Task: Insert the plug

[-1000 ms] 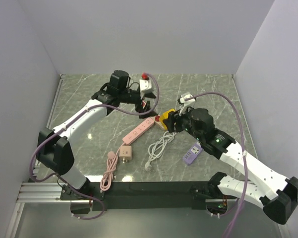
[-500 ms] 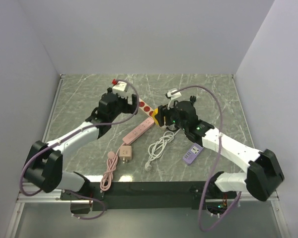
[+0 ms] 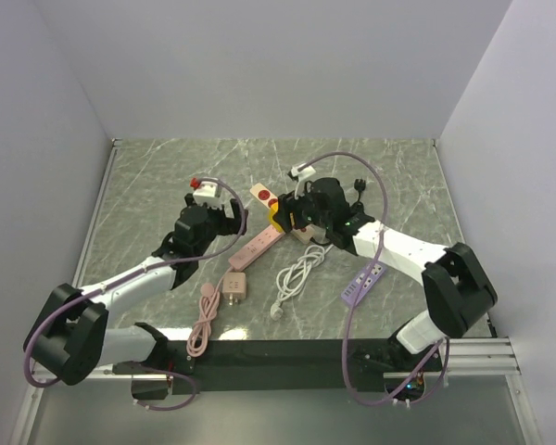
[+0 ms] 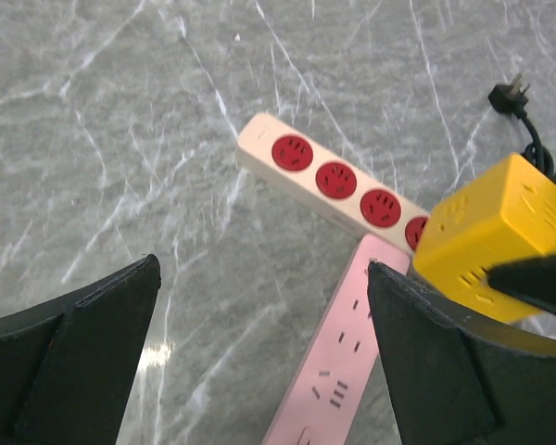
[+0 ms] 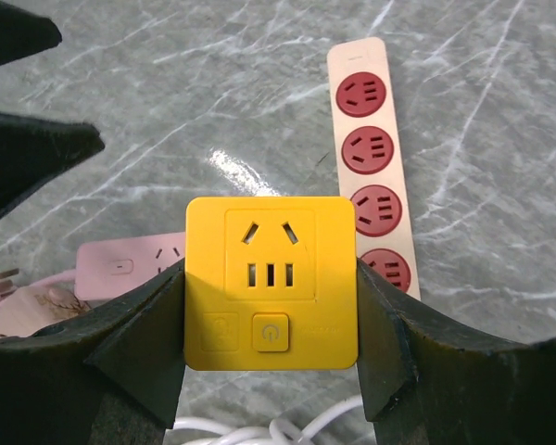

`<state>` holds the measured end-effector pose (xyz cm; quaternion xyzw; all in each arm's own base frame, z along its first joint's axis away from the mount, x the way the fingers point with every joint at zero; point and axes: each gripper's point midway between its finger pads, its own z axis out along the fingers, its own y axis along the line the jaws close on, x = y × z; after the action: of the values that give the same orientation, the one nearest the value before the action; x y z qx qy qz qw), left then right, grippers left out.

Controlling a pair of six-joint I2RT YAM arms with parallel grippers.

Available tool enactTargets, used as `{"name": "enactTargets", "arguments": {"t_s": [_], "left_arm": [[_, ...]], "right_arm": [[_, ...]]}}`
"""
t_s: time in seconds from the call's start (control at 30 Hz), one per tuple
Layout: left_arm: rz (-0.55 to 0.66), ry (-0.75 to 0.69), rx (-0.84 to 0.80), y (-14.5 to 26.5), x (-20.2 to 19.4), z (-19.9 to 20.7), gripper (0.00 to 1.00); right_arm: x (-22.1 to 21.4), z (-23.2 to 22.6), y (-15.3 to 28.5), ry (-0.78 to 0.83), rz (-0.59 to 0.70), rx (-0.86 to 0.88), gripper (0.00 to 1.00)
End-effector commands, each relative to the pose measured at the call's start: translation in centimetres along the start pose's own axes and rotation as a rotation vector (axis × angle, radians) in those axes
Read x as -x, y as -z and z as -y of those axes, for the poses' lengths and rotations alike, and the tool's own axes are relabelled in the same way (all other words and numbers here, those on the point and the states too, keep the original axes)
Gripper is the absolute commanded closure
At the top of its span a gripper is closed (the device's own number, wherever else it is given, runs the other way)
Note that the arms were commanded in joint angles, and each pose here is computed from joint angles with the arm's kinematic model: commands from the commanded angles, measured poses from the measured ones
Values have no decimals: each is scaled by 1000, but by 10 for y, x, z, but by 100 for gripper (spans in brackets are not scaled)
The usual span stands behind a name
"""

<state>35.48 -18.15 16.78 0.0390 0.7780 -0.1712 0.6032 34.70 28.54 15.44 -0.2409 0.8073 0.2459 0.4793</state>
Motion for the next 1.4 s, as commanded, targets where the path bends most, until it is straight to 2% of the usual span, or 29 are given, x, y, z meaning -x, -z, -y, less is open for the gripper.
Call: {"name": "enactTargets", "arguments": {"t_s": [0.0, 0.17, 0.8, 1.37], "left_arm": [[53, 27, -63, 9, 9, 11, 1], [2, 28, -133, 17, -15, 20, 0], [-225, -42, -147, -2, -86, 34, 2], [-304, -78, -130, -9, -108, 32, 4]], "right_arm": [[43, -9, -8, 54, 117, 66, 100], [36, -6, -25, 71, 78, 69, 100], [3, 6, -42, 117, -17, 45, 100], [-11, 17, -55, 119, -56, 8, 100]]}}
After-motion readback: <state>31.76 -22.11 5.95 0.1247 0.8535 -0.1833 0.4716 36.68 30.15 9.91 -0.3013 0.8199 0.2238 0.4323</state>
